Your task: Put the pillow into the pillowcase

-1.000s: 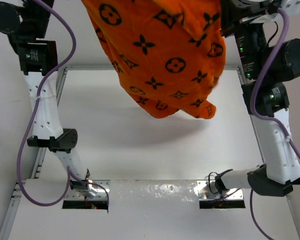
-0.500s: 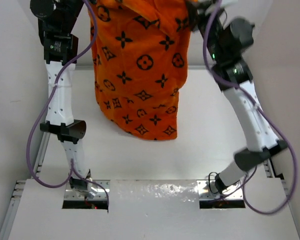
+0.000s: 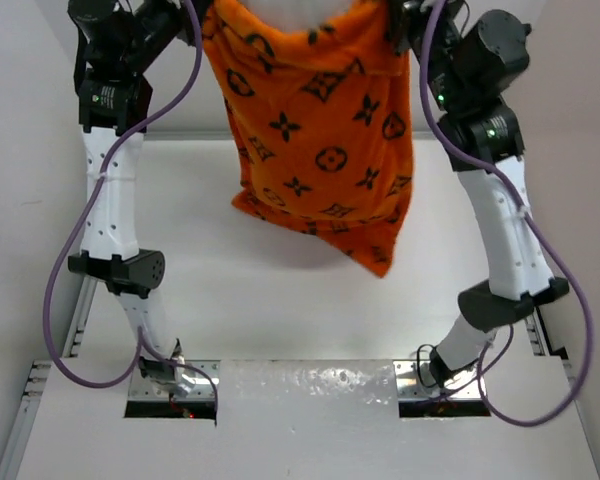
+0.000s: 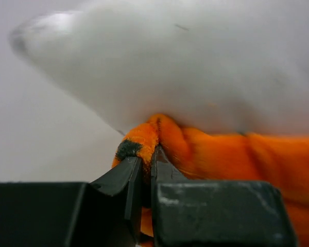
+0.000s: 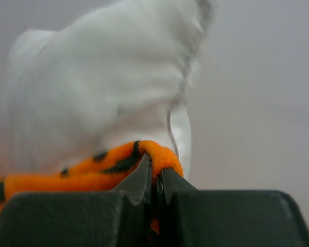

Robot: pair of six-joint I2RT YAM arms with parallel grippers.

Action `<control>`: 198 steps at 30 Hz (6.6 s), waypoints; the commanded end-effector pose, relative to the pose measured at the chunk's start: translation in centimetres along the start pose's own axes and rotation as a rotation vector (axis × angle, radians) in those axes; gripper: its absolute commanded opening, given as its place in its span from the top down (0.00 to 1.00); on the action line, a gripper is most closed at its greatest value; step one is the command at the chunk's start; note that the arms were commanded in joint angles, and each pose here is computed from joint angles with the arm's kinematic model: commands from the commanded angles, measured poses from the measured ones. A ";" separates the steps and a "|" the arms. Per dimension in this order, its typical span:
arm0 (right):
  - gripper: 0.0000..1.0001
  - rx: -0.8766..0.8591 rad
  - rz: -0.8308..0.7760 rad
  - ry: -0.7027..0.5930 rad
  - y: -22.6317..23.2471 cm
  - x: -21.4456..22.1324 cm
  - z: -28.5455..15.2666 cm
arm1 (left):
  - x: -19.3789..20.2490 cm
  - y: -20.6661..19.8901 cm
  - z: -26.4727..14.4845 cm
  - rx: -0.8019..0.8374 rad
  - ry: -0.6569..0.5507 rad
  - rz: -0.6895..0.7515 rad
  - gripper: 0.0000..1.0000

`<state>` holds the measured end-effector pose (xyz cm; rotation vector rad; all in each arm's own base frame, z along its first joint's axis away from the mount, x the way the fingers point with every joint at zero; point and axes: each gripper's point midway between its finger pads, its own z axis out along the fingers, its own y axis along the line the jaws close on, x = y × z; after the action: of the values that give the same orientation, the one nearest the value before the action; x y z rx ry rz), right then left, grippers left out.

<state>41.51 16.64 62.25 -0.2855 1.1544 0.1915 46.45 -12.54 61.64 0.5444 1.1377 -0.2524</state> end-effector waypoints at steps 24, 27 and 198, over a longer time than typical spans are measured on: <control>1.00 0.175 -0.088 -0.475 -7.0 -14.4 -0.8 | -7.5 9.7 -3.2 -0.235 -0.258 0.215 1.00; 1.00 0.179 -0.093 -0.477 -7.1 -13.9 -0.7 | -16.6 5.1 -9.4 -0.186 -0.426 0.301 1.00; 1.00 0.087 0.188 0.010 -4.2 -5.3 -5.5 | 0.8 3.1 -11.3 -0.175 0.163 0.032 1.00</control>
<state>36.53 13.10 69.86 -0.1374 0.9692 0.3724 40.97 -4.99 62.62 0.4157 1.1681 -0.1631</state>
